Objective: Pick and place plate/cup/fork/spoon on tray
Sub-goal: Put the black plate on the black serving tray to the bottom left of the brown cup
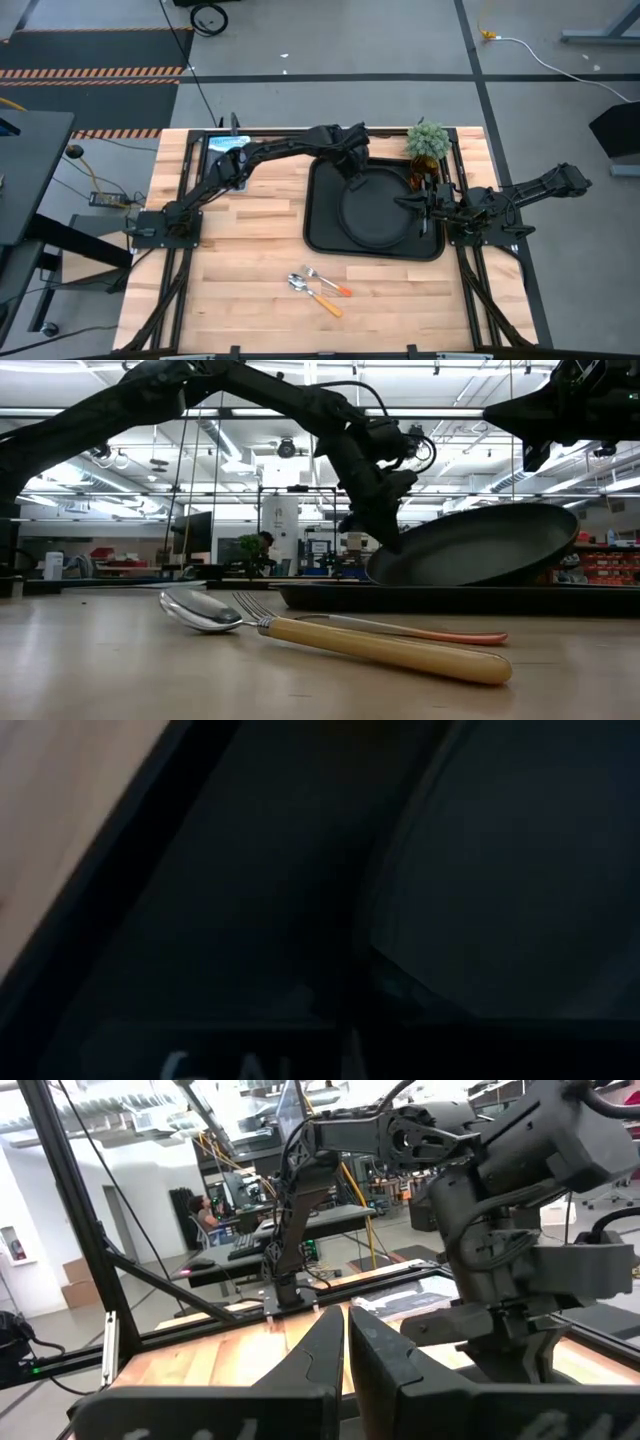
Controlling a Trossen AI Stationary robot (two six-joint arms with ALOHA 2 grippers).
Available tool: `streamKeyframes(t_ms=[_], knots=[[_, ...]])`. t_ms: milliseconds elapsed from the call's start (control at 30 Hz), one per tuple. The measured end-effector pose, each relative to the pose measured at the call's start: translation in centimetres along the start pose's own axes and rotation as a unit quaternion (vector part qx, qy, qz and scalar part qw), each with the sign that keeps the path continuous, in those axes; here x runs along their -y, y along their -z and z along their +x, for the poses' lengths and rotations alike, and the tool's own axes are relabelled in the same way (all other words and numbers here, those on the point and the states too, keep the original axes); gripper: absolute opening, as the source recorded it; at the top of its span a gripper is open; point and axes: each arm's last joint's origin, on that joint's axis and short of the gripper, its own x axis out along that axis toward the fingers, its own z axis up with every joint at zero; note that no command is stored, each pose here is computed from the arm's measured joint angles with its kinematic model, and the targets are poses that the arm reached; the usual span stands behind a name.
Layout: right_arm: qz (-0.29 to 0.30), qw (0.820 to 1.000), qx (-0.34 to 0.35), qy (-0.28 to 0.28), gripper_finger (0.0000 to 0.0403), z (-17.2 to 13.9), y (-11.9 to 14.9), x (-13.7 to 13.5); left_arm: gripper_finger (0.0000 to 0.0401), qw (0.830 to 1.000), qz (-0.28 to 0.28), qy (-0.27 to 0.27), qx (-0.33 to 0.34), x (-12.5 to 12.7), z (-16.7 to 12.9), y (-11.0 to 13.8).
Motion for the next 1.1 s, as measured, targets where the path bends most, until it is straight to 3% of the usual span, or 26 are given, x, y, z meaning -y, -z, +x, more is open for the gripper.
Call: streamKeyframes(t_ms=[133, 333, 533, 700, 767, 1100], knots=[[0.000, 1.000, 0.000, 0.000, 0.0027, 0.0, 0.0, 0.0, 0.0025, 1.000, 0.010, -0.008, 0.003, 0.7, 0.1, 0.0], [0.000, 1.000, 0.000, 0.000, 0.0027, 0.0, 0.0, 0.0, 0.0070, 0.999, 0.032, -0.021, 0.025, 1.2, 0.3, -0.3], [0.000, 1.000, 0.000, 0.000, 0.0027, 0.0, 0.0, 0.0, 0.0097, 0.991, 0.131, -0.023, -0.012, 1.2, -0.8, 0.3], [0.000, 1.000, 0.000, 0.000, 0.0027, 0.0, 0.0, 0.0, 0.0090, 0.967, 0.226, -0.060, -0.101, 0.9, -3.5, 1.6], [0.000, 1.000, 0.000, 0.000, 0.0027, 0.0, 0.0, 0.0, 0.0084, 0.960, 0.232, -0.066, -0.144, 0.7, -3.2, 2.4], [0.000, 1.000, 0.000, 0.000, 0.0027, 0.0, 0.0, 0.0, 0.0063, 0.949, 0.243, -0.053, -0.191, 2.2, 0.6, 5.5]])
